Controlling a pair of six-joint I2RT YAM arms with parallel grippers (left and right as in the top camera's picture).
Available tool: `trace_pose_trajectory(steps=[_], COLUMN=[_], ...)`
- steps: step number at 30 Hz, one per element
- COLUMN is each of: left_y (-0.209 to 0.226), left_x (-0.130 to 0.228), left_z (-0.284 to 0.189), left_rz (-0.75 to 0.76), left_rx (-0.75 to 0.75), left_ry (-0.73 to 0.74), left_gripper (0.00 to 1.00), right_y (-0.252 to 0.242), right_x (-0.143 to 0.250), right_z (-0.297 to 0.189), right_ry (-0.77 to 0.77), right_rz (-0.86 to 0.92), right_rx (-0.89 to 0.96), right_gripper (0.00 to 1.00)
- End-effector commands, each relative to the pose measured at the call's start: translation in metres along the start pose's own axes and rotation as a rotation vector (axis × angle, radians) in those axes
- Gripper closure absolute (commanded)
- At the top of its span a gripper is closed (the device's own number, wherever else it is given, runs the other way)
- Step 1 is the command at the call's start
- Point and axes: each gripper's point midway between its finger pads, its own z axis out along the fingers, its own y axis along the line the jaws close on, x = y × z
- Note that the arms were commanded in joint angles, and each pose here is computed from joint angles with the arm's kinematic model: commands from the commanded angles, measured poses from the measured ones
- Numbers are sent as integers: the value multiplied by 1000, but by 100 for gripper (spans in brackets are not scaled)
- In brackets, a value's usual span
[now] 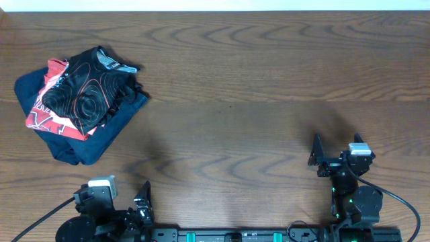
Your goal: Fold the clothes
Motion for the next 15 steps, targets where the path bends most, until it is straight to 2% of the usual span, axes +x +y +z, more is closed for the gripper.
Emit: trace_pose_trajectory(steps=[1,15], left_y=[1,1], left_x=[0,0], left_z=[0,0], left_rz=[-6,-6], left_rx=[-4,-4], left_ry=[-1,-1], left_gripper=[2,2], right_y=[3,3], right_x=[2,2], right_z=[0,0], right_ry=[5,5], right_rz=[-20,-20], right_rx=[-13,-13], right_gripper=[1,1])
